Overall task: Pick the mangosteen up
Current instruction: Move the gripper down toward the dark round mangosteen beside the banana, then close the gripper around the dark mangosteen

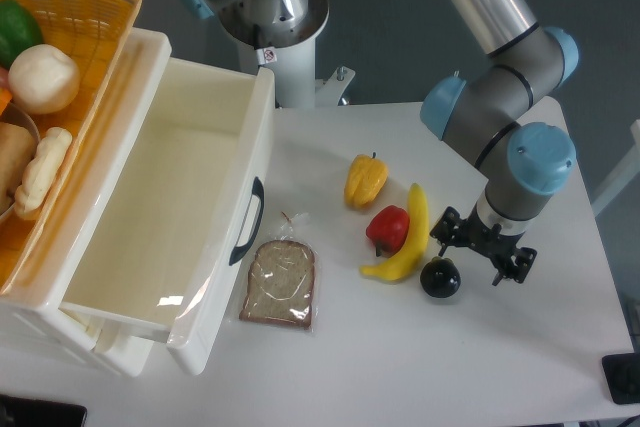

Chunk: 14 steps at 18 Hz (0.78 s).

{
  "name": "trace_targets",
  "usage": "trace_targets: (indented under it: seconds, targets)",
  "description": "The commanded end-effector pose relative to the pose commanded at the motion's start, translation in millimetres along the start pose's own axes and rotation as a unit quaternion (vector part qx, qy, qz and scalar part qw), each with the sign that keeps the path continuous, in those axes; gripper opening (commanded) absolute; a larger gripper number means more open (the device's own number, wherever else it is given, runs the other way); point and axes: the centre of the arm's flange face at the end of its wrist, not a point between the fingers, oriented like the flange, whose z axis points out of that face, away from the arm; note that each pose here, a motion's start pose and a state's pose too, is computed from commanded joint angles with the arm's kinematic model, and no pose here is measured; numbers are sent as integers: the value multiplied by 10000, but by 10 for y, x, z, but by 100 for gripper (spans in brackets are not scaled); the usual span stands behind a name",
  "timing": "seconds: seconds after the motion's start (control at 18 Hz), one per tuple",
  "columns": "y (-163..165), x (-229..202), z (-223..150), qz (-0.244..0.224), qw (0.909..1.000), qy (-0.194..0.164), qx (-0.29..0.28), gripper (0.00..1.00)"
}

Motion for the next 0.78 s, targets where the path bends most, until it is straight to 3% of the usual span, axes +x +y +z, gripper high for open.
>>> trace_targets:
  seconds: [0.67, 0.78]
  targets:
    - [-83, 26, 201, -64, 9997, 193, 111, 99]
    - [-91, 43, 248, -69, 9997, 227, 88, 81]
